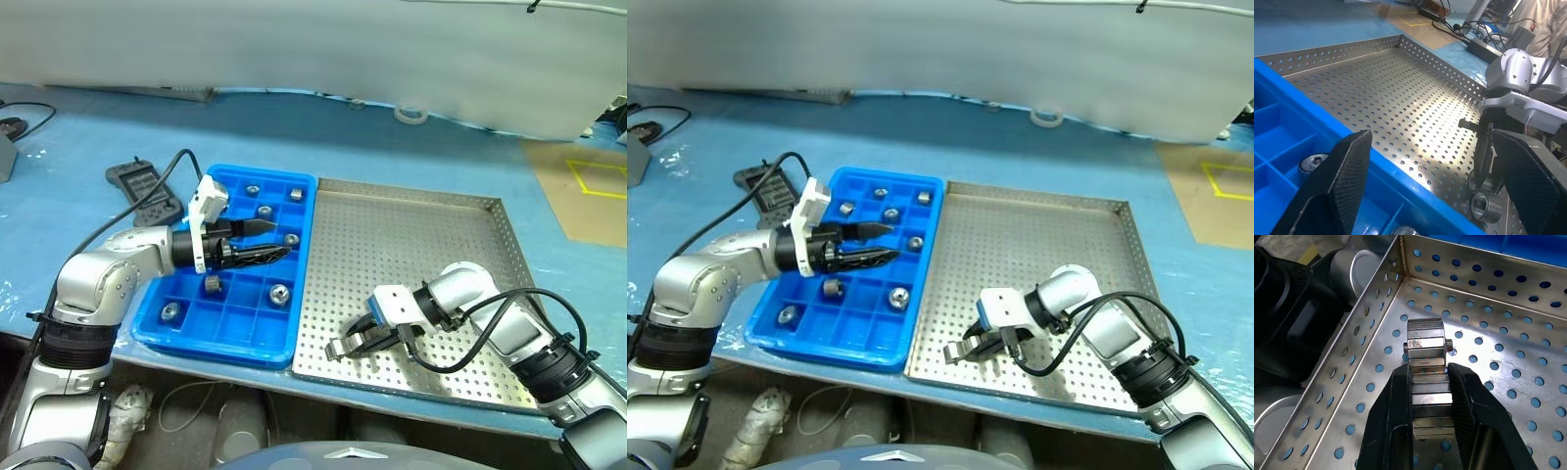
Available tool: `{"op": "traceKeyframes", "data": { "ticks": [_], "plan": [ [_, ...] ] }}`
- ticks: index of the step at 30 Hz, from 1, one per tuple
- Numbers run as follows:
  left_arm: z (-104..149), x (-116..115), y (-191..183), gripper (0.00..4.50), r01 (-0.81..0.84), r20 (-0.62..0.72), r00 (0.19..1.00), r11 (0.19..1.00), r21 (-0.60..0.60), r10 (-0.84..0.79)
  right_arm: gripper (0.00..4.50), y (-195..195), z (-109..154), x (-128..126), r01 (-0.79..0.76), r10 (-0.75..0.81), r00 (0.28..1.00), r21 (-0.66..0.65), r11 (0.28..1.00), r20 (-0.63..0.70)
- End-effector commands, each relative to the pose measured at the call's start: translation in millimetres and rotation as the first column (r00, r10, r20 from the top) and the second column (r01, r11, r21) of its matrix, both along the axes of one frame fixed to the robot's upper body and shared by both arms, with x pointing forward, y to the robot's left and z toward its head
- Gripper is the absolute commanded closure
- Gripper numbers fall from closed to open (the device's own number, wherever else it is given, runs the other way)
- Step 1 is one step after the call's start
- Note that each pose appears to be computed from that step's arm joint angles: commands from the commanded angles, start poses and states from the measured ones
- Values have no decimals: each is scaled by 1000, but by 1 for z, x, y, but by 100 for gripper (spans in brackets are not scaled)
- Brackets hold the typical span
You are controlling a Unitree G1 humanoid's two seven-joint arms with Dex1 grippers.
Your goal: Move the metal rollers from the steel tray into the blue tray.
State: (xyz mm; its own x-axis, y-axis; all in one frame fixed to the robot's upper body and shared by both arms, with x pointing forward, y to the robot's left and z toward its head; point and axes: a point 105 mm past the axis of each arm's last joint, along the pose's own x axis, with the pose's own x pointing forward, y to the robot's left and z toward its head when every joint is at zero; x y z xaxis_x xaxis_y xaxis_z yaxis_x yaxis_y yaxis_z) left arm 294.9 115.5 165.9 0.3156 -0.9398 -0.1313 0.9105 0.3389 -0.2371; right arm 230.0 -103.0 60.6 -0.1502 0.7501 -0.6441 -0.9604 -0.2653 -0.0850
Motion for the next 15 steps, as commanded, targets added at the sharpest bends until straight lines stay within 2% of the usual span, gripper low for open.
{"op": "traceKeyframes", "data": {
  "ticks": [1,8,13,15],
  "plan": [
    [10,3,-2,41,4,30,1000,1000,-14,-4,385,1,10,2,7,-7,1000,14,1000,30],
    [18,6,-6,41,52,77,996,998,-23,-50,385,-2,35,43,245,-257,963,133,960,79],
    [28,6,-10,41,104,112,989,994,-33,-100,385,-12,43,54,424,-451,890,232,876,75],
    [21,8,-13,41,130,117,985,991,-18,-127,385,-17,43,54,475,-506,860,261,840,62]
  ]
}}
